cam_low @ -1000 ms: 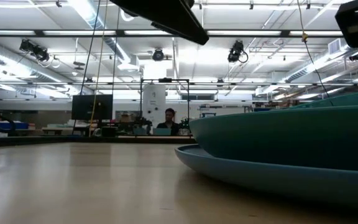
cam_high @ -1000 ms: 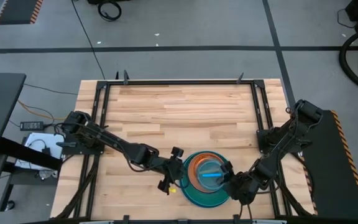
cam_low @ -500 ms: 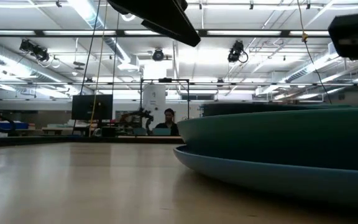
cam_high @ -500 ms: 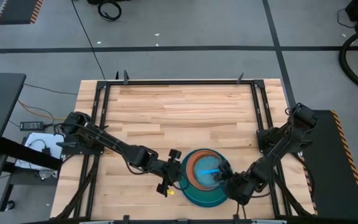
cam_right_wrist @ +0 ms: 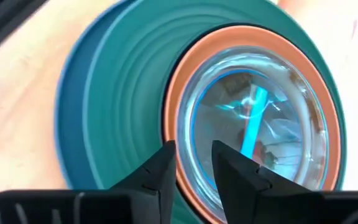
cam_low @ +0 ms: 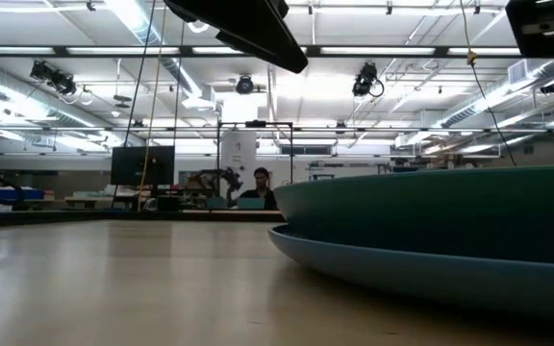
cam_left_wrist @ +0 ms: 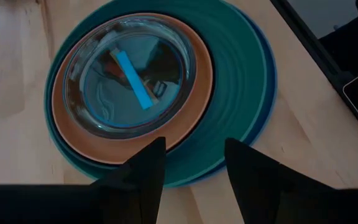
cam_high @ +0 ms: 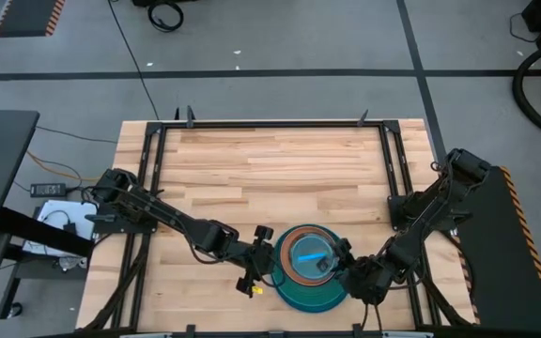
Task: Stack plastic plates
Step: Return to Home Position
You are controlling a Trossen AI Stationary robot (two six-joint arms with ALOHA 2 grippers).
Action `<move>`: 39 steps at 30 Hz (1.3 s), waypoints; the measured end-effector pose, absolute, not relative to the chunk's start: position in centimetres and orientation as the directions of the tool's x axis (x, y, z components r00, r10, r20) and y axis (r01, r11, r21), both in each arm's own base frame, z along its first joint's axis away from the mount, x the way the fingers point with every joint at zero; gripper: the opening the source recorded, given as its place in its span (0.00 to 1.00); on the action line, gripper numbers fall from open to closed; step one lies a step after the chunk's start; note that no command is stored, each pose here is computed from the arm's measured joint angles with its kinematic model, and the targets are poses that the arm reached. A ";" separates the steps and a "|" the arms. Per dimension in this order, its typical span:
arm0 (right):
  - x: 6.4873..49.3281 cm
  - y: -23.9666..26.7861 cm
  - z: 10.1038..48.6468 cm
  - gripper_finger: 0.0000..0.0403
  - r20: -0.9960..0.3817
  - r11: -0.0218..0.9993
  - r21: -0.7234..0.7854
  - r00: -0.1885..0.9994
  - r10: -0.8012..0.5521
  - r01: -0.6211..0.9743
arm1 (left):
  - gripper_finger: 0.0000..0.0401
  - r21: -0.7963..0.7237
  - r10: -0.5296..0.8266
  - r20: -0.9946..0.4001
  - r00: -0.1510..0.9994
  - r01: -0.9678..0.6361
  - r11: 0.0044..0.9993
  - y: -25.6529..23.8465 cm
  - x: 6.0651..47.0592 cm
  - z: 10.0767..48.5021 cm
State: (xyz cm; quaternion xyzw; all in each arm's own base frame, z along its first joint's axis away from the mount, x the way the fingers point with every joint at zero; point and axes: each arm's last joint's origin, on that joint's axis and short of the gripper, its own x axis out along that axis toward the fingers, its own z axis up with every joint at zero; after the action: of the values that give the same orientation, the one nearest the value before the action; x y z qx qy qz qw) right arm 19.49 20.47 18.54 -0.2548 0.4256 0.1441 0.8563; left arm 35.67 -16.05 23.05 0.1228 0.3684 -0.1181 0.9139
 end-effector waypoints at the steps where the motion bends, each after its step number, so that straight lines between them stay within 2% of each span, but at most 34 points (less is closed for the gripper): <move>1: 19.4 20.5 18.6 0.28 -0.803 0.833 -0.304 0.594 0.036 -0.462 | 0.43 0.137 -0.125 -0.703 0.700 0.306 0.942 -16.0 35.7 23.0; 8: 19.0 20.4 18.4 0.28 -0.824 0.837 -0.294 0.566 0.022 -0.462 | 0.43 0.119 -0.119 -0.716 0.687 0.289 0.950 -16.0 35.5 22.9; 14: 18.9 19.9 19.4 0.25 -0.784 0.861 -0.328 0.620 -0.018 -0.389 | 0.43 0.149 -0.111 -0.724 0.681 0.312 0.938 -15.9 35.4 22.9; 25: 18.3 16.0 22.2 0.16 -0.709 0.896 -0.298 0.705 0.023 -0.329 | 0.29 0.191 -0.111 -0.637 0.763 0.296 0.936 -13.9 32.7 25.5; 31: 18.5 13.3 23.5 0.16 -0.630 0.922 -0.254 0.773 0.072 -0.293 | 0.25 0.224 -0.114 -0.611 0.784 0.309 0.924 -13.2 31.5 25.4; 39: 18.7 9.7 25.7 0.16 -0.535 0.962 -0.197 0.843 0.056 -0.189 | 0.14 0.231 -0.100 -0.550 0.829 0.266 0.936 -10.6 29.4 25.0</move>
State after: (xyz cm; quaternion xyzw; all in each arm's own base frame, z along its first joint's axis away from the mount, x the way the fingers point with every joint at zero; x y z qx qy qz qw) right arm 18.69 9.70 25.70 -0.1219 0.2726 0.0645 0.9522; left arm 29.39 -10.60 24.96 0.1505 0.2755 -0.0969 0.9445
